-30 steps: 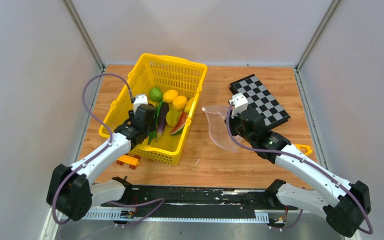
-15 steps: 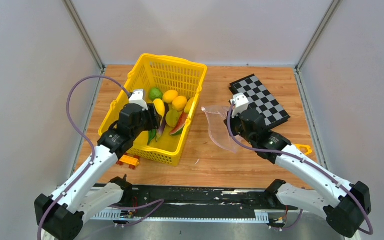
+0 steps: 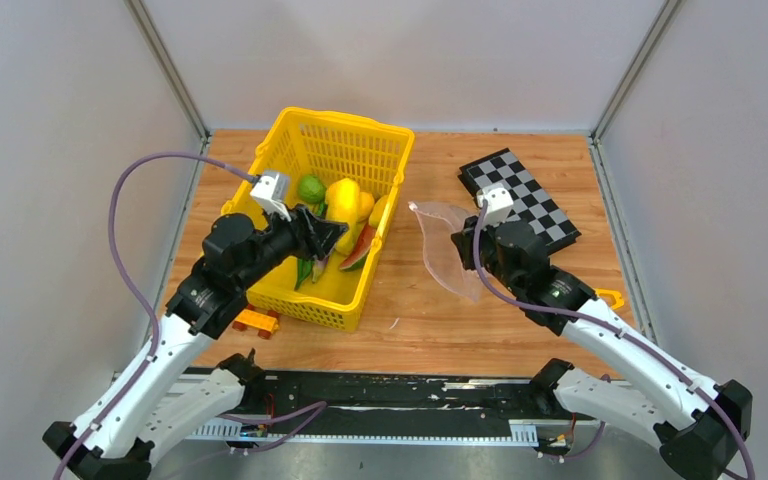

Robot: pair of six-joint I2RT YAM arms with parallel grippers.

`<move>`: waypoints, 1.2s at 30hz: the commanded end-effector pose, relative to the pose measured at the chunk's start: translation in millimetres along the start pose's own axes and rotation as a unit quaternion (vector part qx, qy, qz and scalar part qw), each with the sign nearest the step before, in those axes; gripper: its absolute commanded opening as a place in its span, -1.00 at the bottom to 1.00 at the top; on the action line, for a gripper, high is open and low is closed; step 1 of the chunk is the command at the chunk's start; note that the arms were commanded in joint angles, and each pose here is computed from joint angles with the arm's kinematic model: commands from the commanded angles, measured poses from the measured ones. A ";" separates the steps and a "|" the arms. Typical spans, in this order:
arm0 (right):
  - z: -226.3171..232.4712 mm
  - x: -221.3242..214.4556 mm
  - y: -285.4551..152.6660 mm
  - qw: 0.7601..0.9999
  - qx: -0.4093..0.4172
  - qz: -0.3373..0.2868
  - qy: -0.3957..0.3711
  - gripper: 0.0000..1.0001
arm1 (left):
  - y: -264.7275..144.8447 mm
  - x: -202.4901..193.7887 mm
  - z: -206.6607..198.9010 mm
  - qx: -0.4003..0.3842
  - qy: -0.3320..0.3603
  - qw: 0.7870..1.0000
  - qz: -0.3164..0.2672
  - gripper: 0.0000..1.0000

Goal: Place the food in the zip-top bag and seal the zipper
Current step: Place the fake fruit in the zipper food storage bag.

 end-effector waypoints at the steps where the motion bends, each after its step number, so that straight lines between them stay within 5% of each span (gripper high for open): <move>1: 5.3 20.3 -2.3 0.999 0.005 -0.043 0.032 -1.00 | 3.1 24.3 -60.5 -0.136 0.004 0.990 -0.030 -0.34; 13: 10.9 32.3 -10.1 0.992 0.022 -0.084 0.092 -1.00 | 32.9 3.5 -141.5 -0.223 -0.033 0.974 -0.016 -0.36; 29: 10.3 39.4 -17.5 0.985 0.025 -0.113 0.124 -1.00 | 91.0 -50.2 -138.7 -0.085 0.010 0.991 0.102 -0.38; 36: 24.0 37.9 -17.4 0.986 0.074 -0.106 0.107 -1.00 | 102.8 -53.2 -130.2 -0.041 0.024 0.993 0.107 -0.38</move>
Point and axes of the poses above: each gripper's point midway between its finger pads, its own y axis out along the fingers, its own z axis along the line the jaws close on, x = y × z, the point moved 3 cm from there along -y, back along the fingers, and after that the axes turned 12 degrees about y, right-handed, at the moved point
